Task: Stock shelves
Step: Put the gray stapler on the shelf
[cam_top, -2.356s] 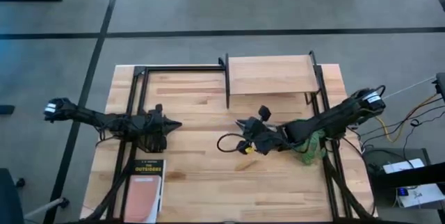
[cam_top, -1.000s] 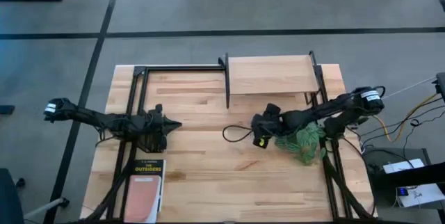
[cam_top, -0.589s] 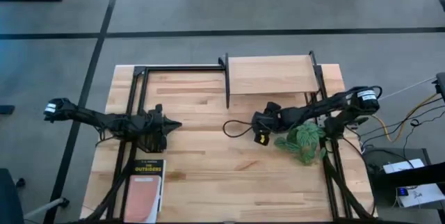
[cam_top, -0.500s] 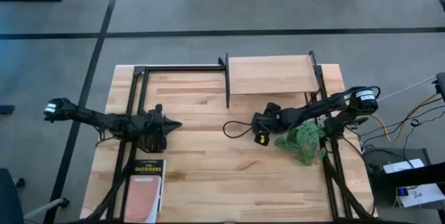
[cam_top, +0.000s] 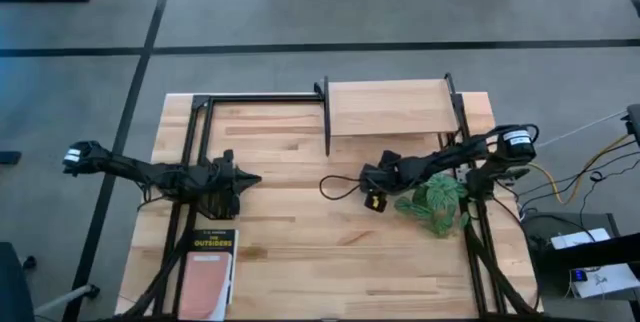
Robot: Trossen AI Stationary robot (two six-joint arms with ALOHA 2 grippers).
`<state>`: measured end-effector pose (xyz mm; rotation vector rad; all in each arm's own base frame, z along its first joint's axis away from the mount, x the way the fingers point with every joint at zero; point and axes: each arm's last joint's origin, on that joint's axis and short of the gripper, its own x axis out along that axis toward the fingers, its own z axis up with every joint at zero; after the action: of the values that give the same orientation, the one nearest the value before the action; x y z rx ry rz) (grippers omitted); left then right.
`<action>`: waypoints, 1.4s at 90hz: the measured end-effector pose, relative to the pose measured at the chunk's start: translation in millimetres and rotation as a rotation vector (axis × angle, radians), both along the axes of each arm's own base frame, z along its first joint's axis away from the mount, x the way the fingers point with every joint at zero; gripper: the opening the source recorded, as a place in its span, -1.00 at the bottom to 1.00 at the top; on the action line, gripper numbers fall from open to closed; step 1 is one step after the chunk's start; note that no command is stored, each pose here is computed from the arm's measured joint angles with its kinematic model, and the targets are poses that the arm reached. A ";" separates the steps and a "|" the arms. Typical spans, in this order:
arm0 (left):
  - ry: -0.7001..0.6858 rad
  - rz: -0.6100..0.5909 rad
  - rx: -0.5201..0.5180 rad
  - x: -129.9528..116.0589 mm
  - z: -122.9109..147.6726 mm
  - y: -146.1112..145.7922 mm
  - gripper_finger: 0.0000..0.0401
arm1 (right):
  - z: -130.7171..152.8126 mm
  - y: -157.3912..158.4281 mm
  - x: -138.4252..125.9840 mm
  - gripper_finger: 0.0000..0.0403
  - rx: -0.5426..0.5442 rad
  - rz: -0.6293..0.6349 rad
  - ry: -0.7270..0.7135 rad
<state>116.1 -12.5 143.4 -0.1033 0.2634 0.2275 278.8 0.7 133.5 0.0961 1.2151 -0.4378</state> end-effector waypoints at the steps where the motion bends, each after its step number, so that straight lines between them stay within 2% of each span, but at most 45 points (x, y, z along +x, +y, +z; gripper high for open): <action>1: 0.000 0.000 0.000 0.0 0.0 0.0 -0.98 | 0.2 0.0 0.2 -0.12 0.001 0.000 -0.001; 19: 0.000 0.000 0.000 0.0 0.1 0.0 -0.98 | 7.0 0.9 9.0 -0.37 0.017 -0.001 -0.049; 52: 0.000 0.000 0.000 0.0 0.1 0.0 -0.98 | 34.9 7.5 31.5 -0.34 0.014 0.040 -0.147; 84: 0.000 0.000 0.000 0.0 0.0 0.0 -0.98 | 93.5 13.7 59.5 -0.36 -0.036 0.127 -0.237; 106: 0.000 0.000 0.000 0.0 0.0 0.0 -0.98 | 132.8 7.8 64.6 -0.37 -0.190 0.132 -0.208; 126: 0.000 0.000 0.000 0.0 0.0 0.0 -0.98 | 145.8 -16.7 56.3 -0.36 -0.331 0.051 -0.082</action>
<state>116.1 -12.5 143.4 -0.1032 0.2634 0.2275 335.1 -16.0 279.3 -0.1986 1.0483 -0.5789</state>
